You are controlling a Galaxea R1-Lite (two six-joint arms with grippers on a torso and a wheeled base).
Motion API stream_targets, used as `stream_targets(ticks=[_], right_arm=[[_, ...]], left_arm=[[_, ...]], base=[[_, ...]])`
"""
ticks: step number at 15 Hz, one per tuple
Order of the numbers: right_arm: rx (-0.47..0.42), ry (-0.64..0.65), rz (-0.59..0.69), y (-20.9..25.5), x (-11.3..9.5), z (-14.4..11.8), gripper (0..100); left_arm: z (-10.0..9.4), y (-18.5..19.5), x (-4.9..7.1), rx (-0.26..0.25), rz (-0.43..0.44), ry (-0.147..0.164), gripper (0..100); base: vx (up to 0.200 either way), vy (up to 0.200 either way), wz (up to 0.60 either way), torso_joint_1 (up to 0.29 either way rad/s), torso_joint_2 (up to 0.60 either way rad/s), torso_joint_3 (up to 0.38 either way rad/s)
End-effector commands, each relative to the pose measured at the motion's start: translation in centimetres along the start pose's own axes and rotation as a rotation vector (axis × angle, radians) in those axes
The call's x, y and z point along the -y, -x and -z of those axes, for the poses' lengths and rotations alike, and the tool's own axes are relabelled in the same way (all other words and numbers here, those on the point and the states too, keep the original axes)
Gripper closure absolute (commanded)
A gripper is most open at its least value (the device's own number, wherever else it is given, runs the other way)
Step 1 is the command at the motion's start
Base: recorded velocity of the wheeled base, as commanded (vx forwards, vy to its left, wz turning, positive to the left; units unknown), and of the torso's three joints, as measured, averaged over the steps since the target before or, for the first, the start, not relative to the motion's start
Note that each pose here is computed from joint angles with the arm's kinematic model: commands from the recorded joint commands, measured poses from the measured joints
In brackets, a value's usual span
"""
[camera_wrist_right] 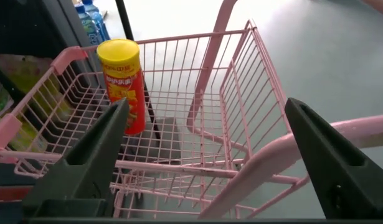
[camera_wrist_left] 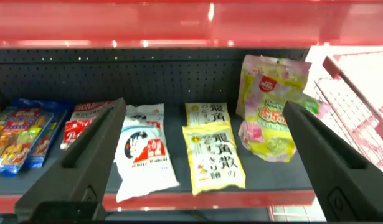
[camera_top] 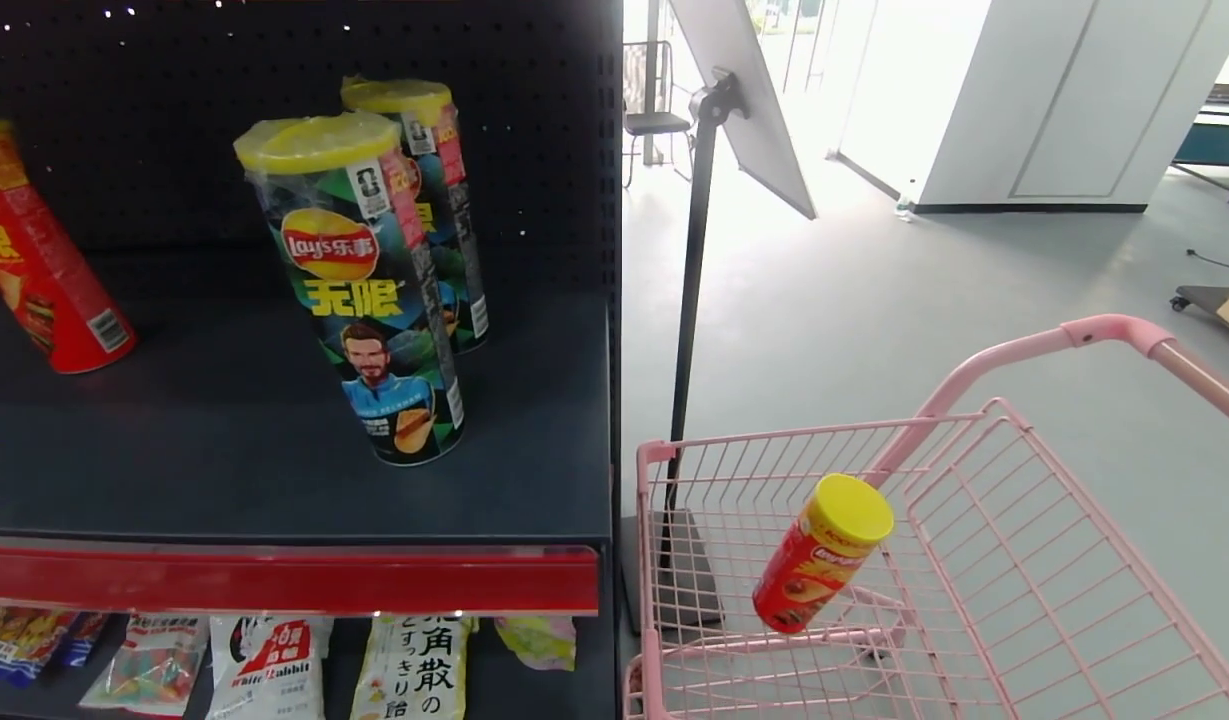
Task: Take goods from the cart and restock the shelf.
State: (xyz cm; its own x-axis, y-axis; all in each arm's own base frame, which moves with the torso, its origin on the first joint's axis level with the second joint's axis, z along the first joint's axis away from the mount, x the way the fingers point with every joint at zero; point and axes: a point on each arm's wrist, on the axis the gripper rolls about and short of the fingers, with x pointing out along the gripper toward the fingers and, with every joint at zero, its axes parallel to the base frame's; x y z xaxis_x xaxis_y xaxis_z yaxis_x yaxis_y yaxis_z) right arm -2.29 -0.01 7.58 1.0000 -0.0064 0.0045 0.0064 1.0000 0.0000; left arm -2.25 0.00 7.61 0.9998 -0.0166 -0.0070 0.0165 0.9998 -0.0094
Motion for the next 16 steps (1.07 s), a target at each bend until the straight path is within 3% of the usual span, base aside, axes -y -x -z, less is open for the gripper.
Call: stream_targets(ticks=[1, 3, 16], right_arm=[[0.000, -0.002, 0.000, -0.01, 0.00, -0.01, 0], [0.000, -0.002, 0.001, -0.01, 0.00, -0.01, 0], [0.000, 0.000, 0.000, -0.01, 0.00, -0.01, 0]], left_arm=[[0.00, -0.01, 0.00, -0.001, 0.000, 0.000, 0], [0.00, -0.01, 0.00, -0.001, 0.000, 0.000, 0], [0.00, -0.01, 0.00, -0.001, 0.000, 0.000, 0]], base=[[-0.200, 0.000, 0.00, -0.002, 0.01, 0.012], [-0.200, 0.000, 0.00, -0.005, 0.00, 0.010], [0.000, 0.000, 0.00, 0.000, 0.00, 0.000]])
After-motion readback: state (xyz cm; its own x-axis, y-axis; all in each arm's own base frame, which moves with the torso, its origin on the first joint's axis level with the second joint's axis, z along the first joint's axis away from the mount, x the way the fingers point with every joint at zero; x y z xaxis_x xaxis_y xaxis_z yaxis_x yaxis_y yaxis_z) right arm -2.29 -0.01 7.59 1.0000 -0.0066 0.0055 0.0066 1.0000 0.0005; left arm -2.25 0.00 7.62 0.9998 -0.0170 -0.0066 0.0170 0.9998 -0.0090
